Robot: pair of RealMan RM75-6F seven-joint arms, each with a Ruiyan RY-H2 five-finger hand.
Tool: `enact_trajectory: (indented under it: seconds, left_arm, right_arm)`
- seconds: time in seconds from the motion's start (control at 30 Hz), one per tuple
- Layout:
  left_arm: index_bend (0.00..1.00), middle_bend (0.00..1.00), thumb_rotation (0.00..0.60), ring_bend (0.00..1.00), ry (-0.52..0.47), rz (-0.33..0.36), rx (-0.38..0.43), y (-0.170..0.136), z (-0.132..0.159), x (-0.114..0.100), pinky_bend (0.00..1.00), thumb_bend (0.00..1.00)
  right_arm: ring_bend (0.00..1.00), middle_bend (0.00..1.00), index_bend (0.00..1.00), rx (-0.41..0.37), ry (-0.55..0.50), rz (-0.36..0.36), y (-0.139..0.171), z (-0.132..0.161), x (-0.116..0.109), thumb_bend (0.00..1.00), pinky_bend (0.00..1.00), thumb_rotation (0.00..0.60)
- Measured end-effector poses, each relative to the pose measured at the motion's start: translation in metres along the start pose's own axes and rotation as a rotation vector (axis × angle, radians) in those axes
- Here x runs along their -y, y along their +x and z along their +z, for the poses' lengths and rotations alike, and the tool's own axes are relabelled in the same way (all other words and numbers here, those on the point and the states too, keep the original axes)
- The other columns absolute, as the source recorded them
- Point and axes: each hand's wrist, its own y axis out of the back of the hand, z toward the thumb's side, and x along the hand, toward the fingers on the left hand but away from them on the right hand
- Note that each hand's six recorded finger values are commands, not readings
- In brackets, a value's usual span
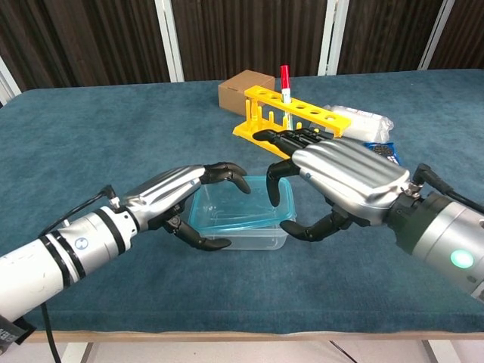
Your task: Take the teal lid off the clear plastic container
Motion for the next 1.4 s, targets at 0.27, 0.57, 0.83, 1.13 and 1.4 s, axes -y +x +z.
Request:
enact_trajectory:
  seconds: [0.27, 0.57, 0.83, 1.13, 1.4]
  left_arm:
    - [0.59, 0.54, 0.6, 0.24, -0.002, 0.014, 0.008, -0.001, 0.0, -0.007, 0.28, 0.35]
    - [0.59, 0.54, 0.6, 0.24, -0.002, 0.009, 0.003, -0.003, -0.003, -0.009, 0.29, 0.35]
    - [0.59, 0.54, 0.6, 0.24, 0.001, 0.012, -0.001, -0.003, -0.004, -0.011, 0.29, 0.35]
    - [0.58, 0.54, 0.6, 0.24, -0.005, 0.017, -0.003, -0.003, -0.007, -0.015, 0.29, 0.35]
    - [0.58, 0.54, 0.6, 0.24, -0.013, 0.015, -0.002, -0.004, -0.008, -0.016, 0.3, 0.35]
  right_arm:
    - [0.0, 0.0, 0.49, -0.037, 0.019, -0.034, -0.009, 0.008, 0.005, 0.29, 0.0, 0.6]
    - [0.0, 0.0, 0.49, -0.053, 0.016, -0.093, -0.014, 0.007, -0.002, 0.29, 0.0, 0.6]
    - [0.0, 0.0, 0.48, -0.063, 0.036, -0.107, -0.021, 0.005, 0.006, 0.29, 0.0, 0.6]
    - [0.0, 0.03, 0.55, -0.088, 0.027, -0.128, -0.028, 0.014, 0.014, 0.3, 0.0, 0.6]
    - [0.0, 0.15, 0.72, -0.083, 0.049, -0.123, -0.03, 0.016, 0.02, 0.43, 0.0, 0.6]
